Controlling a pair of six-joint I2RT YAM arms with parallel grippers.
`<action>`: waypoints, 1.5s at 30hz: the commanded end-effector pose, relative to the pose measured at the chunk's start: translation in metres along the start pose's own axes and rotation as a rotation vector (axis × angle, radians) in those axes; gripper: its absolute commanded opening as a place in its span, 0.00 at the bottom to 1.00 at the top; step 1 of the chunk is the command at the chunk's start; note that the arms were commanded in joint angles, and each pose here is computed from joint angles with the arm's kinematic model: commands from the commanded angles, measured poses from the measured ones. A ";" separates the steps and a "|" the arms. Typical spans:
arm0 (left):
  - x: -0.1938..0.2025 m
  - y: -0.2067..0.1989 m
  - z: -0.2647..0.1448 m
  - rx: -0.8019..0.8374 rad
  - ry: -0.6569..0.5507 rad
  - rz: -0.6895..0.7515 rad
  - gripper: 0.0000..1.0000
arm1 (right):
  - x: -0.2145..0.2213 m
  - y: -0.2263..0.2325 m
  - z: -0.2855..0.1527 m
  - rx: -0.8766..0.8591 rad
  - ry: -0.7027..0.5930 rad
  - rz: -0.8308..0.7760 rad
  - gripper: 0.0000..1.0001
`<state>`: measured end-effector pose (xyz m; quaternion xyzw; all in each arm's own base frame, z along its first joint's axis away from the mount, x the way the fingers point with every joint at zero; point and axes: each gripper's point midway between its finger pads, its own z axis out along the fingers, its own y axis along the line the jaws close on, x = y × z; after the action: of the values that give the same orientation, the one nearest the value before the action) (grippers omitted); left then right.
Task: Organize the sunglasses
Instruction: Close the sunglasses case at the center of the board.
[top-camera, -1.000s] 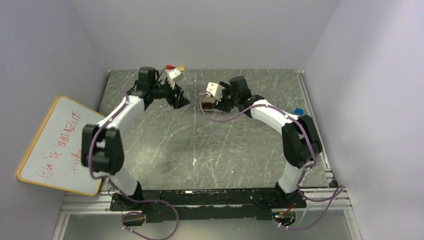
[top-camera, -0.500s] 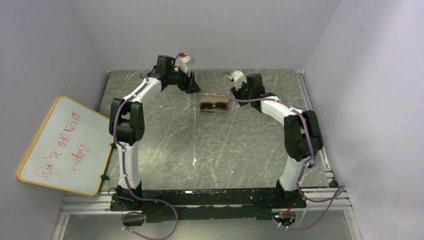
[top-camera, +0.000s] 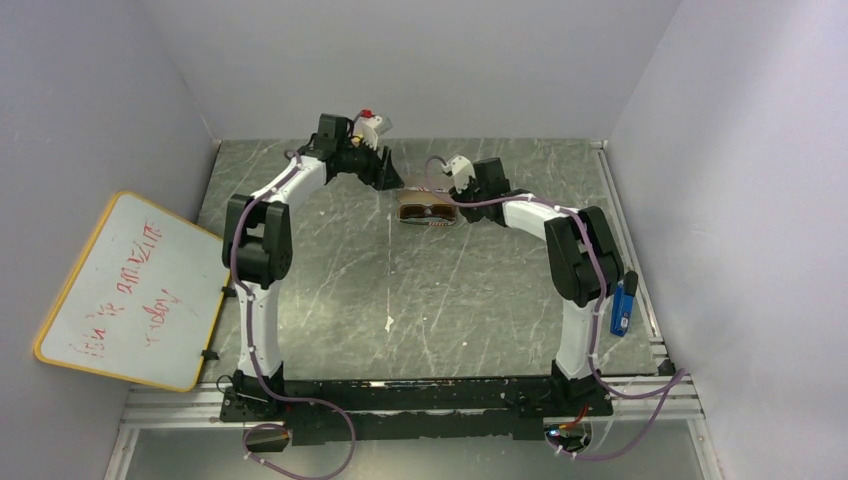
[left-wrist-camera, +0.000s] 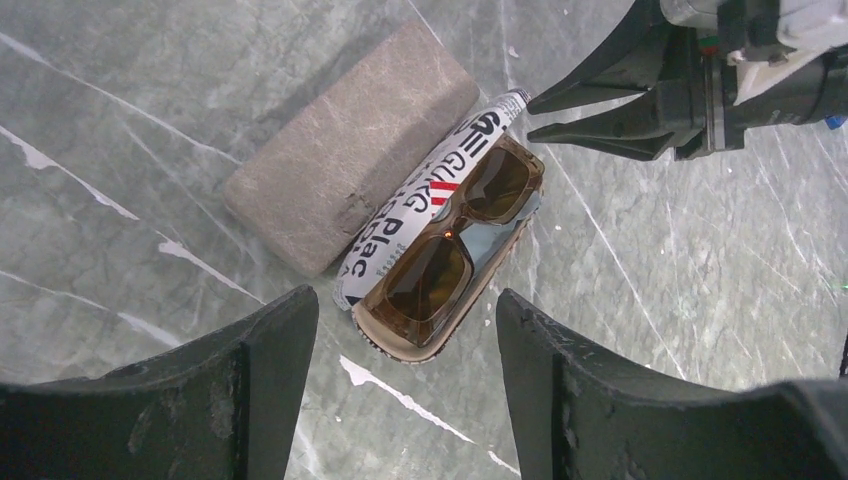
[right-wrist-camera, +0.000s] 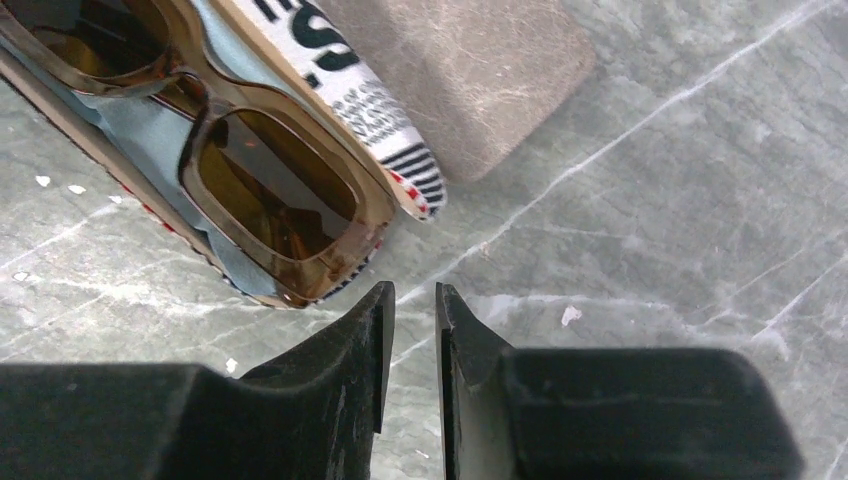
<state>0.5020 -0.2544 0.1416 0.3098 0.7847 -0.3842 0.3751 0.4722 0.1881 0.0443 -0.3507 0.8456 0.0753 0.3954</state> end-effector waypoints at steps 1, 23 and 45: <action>-0.003 -0.012 0.008 0.054 0.006 0.007 0.70 | -0.034 -0.001 -0.003 0.040 -0.075 -0.049 0.26; 0.005 -0.026 0.022 0.112 0.046 0.037 0.69 | -0.053 -0.011 -0.046 0.096 -0.135 -0.124 0.26; -0.005 -0.030 0.027 0.100 0.042 0.084 0.69 | -0.012 0.070 -0.072 -0.301 -0.062 -0.049 0.29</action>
<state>0.4842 -0.2895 0.1136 0.3533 0.7771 -0.4076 0.3241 0.3882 0.2075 0.0695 -0.4202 0.8213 0.1787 0.3420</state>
